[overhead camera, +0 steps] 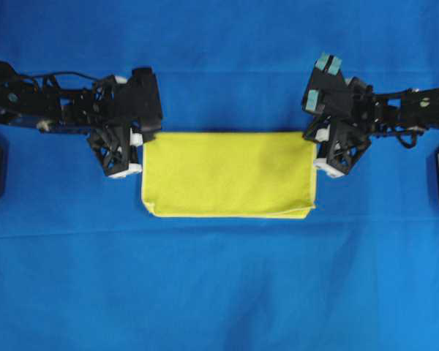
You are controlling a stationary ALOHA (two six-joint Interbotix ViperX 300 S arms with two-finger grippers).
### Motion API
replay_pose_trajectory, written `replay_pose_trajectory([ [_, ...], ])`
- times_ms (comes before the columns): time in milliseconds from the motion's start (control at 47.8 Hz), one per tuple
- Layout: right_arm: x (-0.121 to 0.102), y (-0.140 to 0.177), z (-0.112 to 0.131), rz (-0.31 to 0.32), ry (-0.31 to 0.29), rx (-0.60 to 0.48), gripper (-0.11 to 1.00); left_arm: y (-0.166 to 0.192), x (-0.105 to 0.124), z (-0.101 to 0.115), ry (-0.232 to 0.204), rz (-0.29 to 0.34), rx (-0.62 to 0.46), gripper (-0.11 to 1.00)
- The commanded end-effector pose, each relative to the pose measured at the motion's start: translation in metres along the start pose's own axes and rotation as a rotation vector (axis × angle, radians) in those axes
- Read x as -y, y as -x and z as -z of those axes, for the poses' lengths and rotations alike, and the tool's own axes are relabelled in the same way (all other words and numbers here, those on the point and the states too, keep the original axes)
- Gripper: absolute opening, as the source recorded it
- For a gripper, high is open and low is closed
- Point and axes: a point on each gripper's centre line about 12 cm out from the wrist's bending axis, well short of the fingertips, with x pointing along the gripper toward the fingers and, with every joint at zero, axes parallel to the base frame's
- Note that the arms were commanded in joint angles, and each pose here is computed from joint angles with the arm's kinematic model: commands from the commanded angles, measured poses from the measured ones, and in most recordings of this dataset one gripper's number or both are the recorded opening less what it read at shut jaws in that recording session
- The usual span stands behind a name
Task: Fold the yellow towel.
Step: 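Lift the towel and rotate it, left gripper swinging toward the center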
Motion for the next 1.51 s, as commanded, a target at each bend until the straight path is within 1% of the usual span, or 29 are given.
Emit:
replay_pose_trajectory([
  [0, 0.000, 0.022, -0.017, 0.004, -0.011, 0.048, 0.02, 0.018, 0.003, -0.026, -0.005, 0.007, 0.063, 0.01],
  [125, 0.000, 0.049, -0.028, 0.012, -0.016, 0.084, 0.02, 0.037, 0.006, -0.043, -0.013, 0.015, 0.080, 0.01],
  [230, 0.000, 0.075, -0.037, 0.009, -0.021, 0.140, 0.02, 0.053, 0.007, -0.055, -0.014, 0.016, 0.105, 0.01],
  [376, 0.000, 0.100, -0.045, 0.006, -0.027, 0.191, 0.02, 0.074, 0.008, -0.067, -0.016, 0.018, 0.157, 0.01],
  [439, 0.000, 0.108, -0.047, 0.003, -0.028, 0.210, 0.02, 0.084, 0.009, -0.072, -0.025, 0.020, 0.188, 0.01],
  [523, 0.000, 0.112, -0.047, 0.000, -0.030, 0.222, 0.02, 0.091, 0.009, -0.074, -0.029, 0.020, 0.211, 0.01],
  [648, 0.000, 0.112, -0.047, -0.001, -0.032, 0.223, 0.02, 0.091, 0.009, -0.073, -0.021, 0.022, 0.209, 0.01],
  [732, 0.000, 0.111, -0.048, 0.000, -0.031, 0.225, 0.02, 0.092, 0.015, -0.072, -0.031, 0.035, 0.209, 0.01],
  [836, 0.004, 0.110, -0.049, 0.013, -0.046, 0.224, 0.02, 0.091, 0.022, -0.072, -0.044, 0.050, 0.211, 0.01],
  [941, 0.013, 0.110, -0.051, 0.036, -0.063, 0.236, 0.02, 0.090, 0.031, -0.072, -0.052, 0.071, 0.209, 0.01],
  [1004, 0.021, 0.110, -0.054, 0.054, -0.076, 0.255, 0.02, 0.089, 0.037, -0.073, -0.045, 0.086, 0.211, 0.01],
  [1150, 0.043, 0.108, -0.061, 0.110, -0.098, 0.301, 0.02, 0.084, 0.057, -0.080, -0.042, 0.133, 0.260, 0.01],
  [1255, 0.058, 0.105, -0.071, 0.144, -0.113, 0.330, 0.02, 0.083, 0.081, -0.091, -0.079, 0.183, 0.316, 0.01],
  [1359, 0.070, 0.101, -0.086, 0.165, -0.118, 0.380, 0.02, 0.080, 0.107, -0.104, -0.130, 0.232, 0.361, 0.01],
  [1485, 0.080, 0.092, -0.106, 0.177, -0.112, 0.416, 0.02, 0.074, 0.127, -0.119, -0.171, 0.261, 0.403, 0.01],
])
